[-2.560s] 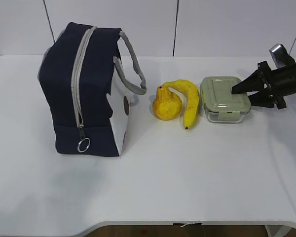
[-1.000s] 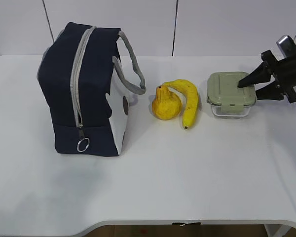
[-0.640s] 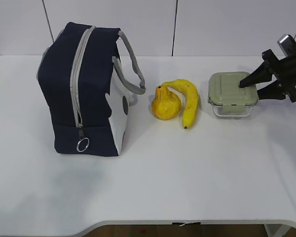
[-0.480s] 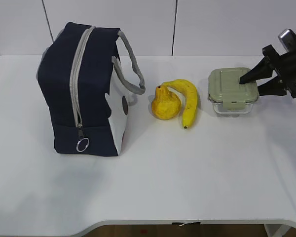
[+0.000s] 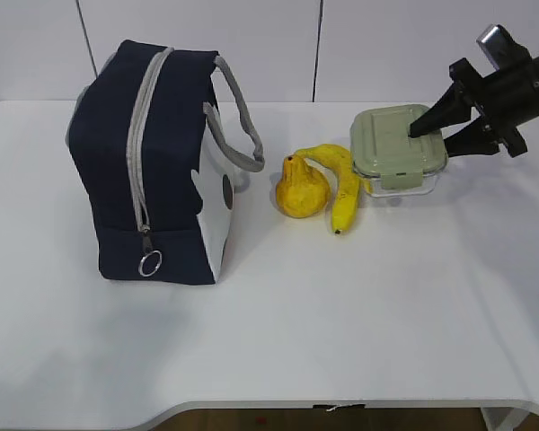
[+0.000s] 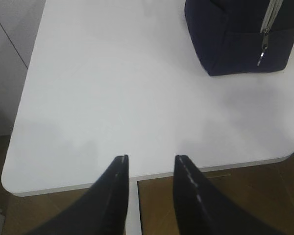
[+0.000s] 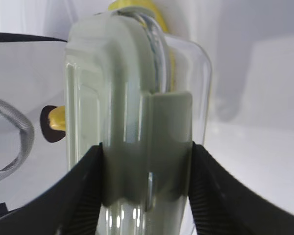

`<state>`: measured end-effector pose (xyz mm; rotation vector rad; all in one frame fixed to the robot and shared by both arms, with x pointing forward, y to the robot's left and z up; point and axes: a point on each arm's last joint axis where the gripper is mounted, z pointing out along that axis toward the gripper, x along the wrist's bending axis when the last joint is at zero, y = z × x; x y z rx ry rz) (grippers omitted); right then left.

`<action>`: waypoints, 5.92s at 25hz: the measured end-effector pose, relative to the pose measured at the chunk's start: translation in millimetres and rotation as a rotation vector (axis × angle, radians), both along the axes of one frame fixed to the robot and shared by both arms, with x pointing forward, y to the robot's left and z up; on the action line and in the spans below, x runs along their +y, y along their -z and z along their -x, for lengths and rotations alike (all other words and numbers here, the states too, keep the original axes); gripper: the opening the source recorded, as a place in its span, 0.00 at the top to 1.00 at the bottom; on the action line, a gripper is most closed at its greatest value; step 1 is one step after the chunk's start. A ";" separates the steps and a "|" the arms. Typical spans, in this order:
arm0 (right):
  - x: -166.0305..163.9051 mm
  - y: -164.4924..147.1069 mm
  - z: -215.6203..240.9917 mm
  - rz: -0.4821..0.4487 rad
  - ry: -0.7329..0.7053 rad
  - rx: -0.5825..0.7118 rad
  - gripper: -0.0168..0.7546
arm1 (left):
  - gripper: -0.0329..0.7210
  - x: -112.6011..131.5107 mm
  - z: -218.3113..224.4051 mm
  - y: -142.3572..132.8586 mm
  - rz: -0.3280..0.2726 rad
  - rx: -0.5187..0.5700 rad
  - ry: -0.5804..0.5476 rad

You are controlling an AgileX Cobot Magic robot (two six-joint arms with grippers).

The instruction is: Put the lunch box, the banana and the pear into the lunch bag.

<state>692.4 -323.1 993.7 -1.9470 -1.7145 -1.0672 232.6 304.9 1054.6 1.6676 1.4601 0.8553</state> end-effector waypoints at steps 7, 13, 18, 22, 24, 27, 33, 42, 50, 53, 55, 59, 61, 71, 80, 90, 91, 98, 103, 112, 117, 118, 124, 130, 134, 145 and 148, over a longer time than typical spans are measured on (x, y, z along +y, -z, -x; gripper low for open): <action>34.1 -21.3 4.1 -0.016 -0.062 -0.040 0.48 | 0.64 -4.6 -18.1 -6.1 0.008 0.068 0.012; 59.3 -34.5 3.8 -0.138 -0.073 -0.063 0.48 | 0.64 -17.9 -55.9 -43.9 0.117 -0.010 0.051; 76.2 -44.2 2.6 -0.252 -0.067 -0.078 0.48 | 0.64 -28.3 -103.9 -58.0 0.145 0.030 0.069; 89.0 -46.7 3.5 -0.283 -0.084 -0.078 0.48 | 0.64 -40.4 -143.2 -68.4 0.160 0.079 0.129; 94.7 -48.7 3.7 -0.308 -0.087 -0.079 0.48 | 0.64 -44.8 -163.5 -71.6 0.160 0.111 0.141; 103.6 -52.7 3.7 -0.356 -0.090 -0.087 0.48 | 0.64 -50.3 -192.9 -75.1 0.164 0.154 0.145; 122.8 -63.6 4.0 -0.419 -0.110 -0.111 0.48 | 0.64 -62.0 -240.0 -75.0 0.208 0.223 0.164; 147.3 -115.8 2.9 -0.427 -0.203 -0.284 0.48 | 0.60 -75.3 -303.5 -61.0 0.172 0.287 0.228; 168.8 -134.1 10.9 -0.443 -0.282 -0.332 0.48 | 0.56 -93.6 -341.8 -61.6 0.271 0.332 0.327; 168.6 -133.1 11.1 -0.432 -0.286 -0.331 0.48 | 0.56 -97.8 -353.5 -53.5 0.292 0.374 0.342; 168.5 -132.5 11.0 -0.425 -0.287 -0.330 0.48 | 0.53 -99.7 -358.9 -48.4 0.304 0.392 0.345; 167.8 -129.5 10.9 -0.388 -0.294 -0.330 0.48 | 0.46 -101.9 -364.4 -40.0 0.327 0.418 0.344; 167.5 -128.3 10.9 -0.374 -0.296 -0.329 0.48 | 0.45 -103.1 -367.4 -32.0 0.330 0.451 0.348; 170.6 -130.0 11.8 -0.396 -0.299 -0.329 0.48 | 0.92 -106.2 -374.3 -20.7 0.328 0.517 0.375; 173.0 -108.8 7.0 -0.287 -0.333 -0.312 0.48 | 0.93 -109.8 -370.1 -38.0 0.401 0.470 0.390; 166.3 -55.5 -7.3 -0.109 -0.302 -0.140 0.48 | 0.93 -116.4 -363.5 -55.8 0.423 0.383 0.451; 167.7 -51.5 -8.1 -0.110 -0.302 -0.130 0.48 | 0.93 -121.3 -362.1 -56.3 0.419 0.378 0.472; 193.1 -53.8 -0.8 -0.161 -0.344 -0.128 0.48 | 0.93 -138.6 -366.7 -46.3 0.417 0.372 0.506; 204.5 -54.6 3.0 -0.181 -0.371 -0.135 0.48 | 0.93 -139.9 -369.3 -44.5 0.413 0.354 0.512; 225.6 1.6 -13.3 -0.209 -0.333 -0.090 0.48 | 0.93 -142.4 -384.4 -22.7 0.399 0.368 0.505; 228.9 28.1 -18.9 -0.204 -0.319 -0.057 0.48 | 0.93 -144.4 -392.7 -3.7 0.403 0.409 0.495; 228.9 31.5 -19.6 -0.201 -0.319 -0.059 0.48 | 0.93 -144.6 -393.5 -1.5 0.403 0.414 0.494; 228.8 34.8 -21.6 -0.191 -0.318 -0.079 0.48 | 0.93 -144.4 -395.0 3.7 0.384 0.425 0.496; 227.5 36.9 -22.3 -0.159 -0.321 -0.093 0.48 | 0.93 -144.9 -400.1 19.4 0.367 0.461 0.491; 227.2 39.1 -21.9 -0.131 -0.331 -0.097 0.45 | 0.93 -144.8 -401.5 23.8 0.360 0.470 0.489; 227.5 40.2 -21.0 -0.119 -0.346 -0.095 0.40 | 0.93 -144.3 -402.2 23.9 0.354 0.464 0.484; 227.3 37.5 -20.3 -0.131 -0.359 -0.091 0.35 | 0.93 -144.3 -402.2 23.9 0.354 0.464 0.484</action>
